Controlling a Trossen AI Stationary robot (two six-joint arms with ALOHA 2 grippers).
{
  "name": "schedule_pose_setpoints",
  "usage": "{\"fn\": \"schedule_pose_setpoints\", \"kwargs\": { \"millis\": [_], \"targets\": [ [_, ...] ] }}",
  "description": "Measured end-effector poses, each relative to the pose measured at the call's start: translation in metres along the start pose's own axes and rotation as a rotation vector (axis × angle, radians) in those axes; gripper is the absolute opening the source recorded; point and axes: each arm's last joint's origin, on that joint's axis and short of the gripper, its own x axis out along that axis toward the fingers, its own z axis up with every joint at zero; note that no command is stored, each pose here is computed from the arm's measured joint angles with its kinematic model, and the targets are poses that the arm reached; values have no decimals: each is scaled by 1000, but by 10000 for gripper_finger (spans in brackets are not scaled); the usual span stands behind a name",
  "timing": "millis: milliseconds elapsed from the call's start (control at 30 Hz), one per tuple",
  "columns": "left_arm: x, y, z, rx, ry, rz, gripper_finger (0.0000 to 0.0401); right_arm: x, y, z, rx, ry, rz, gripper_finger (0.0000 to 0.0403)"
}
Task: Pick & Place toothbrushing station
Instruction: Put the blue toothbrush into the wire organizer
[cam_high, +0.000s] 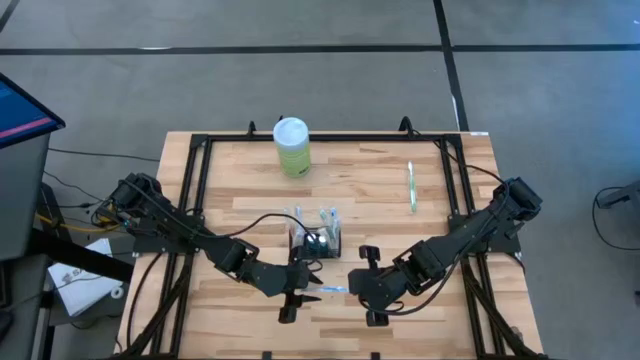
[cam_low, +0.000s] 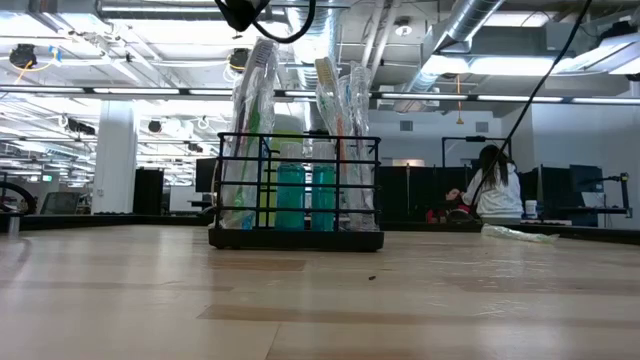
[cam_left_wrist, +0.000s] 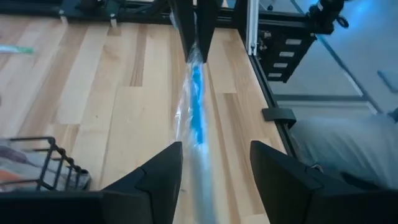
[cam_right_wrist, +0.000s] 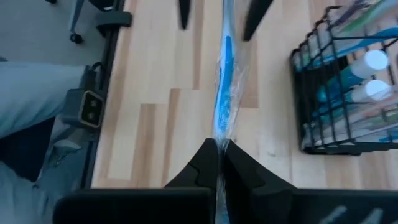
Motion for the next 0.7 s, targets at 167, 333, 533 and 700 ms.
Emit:
{"fn": "schedule_pose_setpoints", "kwargs": {
  "millis": [167,333,533,700],
  "targets": [
    [1,4,1,10,-1,13,184,6,1,-2,-1,34,9,0],
    [2,8,3,5,-2,17,184,8,1,1,-5,44,0,0],
    [2,6,3,-3,8,-27,184,8,-6,7,7,23,-5,0],
    [2,6,3,-6,10,-32,177,7,-8,8,0,17,-6,0]
  ]
}}
